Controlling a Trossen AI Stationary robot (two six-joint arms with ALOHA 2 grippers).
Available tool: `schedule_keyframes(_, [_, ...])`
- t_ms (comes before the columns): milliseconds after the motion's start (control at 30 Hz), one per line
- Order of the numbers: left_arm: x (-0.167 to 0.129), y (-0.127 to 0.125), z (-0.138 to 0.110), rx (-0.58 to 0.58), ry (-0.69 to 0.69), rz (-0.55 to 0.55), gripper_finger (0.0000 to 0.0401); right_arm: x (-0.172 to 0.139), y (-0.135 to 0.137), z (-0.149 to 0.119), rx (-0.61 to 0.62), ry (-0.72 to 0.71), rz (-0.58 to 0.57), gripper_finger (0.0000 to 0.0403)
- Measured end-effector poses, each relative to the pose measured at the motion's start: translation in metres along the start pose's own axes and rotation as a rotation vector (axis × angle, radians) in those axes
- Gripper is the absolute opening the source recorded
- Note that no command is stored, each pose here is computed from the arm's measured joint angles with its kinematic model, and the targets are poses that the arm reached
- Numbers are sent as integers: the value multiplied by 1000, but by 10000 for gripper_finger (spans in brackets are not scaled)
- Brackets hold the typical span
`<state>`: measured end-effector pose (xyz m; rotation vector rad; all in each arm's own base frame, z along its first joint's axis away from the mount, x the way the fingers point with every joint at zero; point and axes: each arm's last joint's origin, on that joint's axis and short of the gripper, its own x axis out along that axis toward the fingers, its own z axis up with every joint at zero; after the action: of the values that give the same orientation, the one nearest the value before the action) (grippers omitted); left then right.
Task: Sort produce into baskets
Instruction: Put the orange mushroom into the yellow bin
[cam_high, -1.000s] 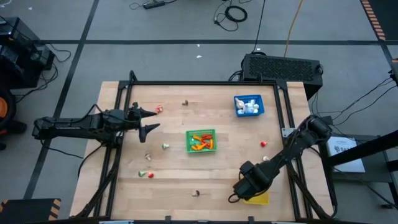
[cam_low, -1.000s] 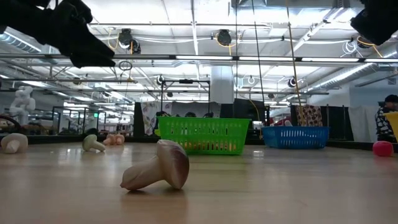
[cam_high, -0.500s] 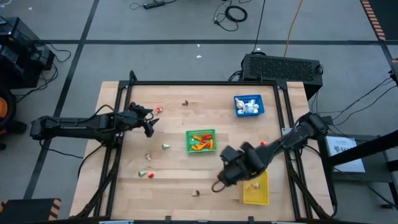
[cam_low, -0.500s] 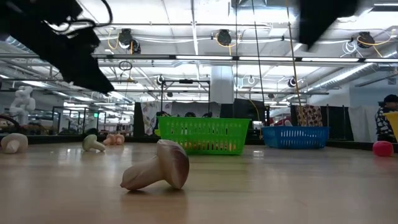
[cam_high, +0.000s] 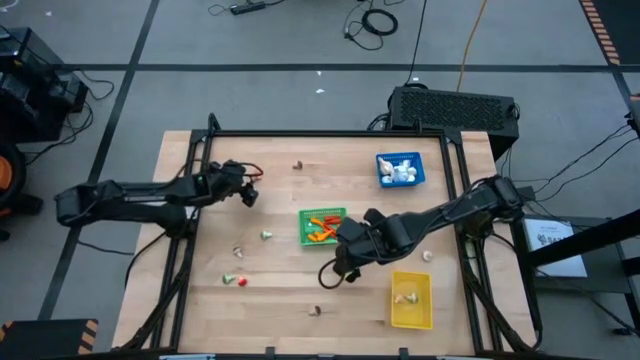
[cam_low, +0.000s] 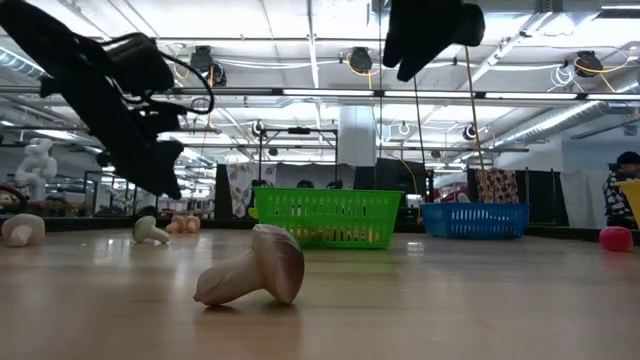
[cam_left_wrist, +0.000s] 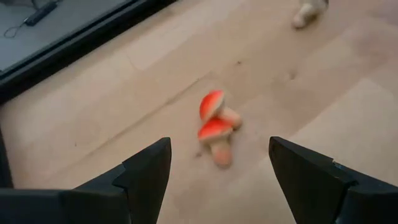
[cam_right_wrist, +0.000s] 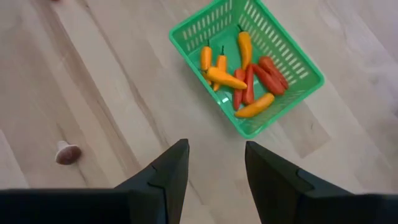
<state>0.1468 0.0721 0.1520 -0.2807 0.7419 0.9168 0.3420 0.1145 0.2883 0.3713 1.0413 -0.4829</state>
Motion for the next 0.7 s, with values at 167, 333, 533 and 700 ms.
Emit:
schedule_keyframes(167, [10, -2, 5, -18, -19, -9, 279, 0, -1, 1, -3, 1, 0, 148])
schedule_keyframes(333, [22, 1, 0, -16, 56, 11, 279, 0, 0, 1, -3, 4, 4, 148])
schedule_keyframes(533, [35, 0, 1, -14, 65, -30, 279, 0, 0, 1, 0, 1, 8, 148])
schedule_keyframes(700, [45, 4, -3, -21, 113, -2, 279, 0, 0, 1, 2, -1, 10, 148])
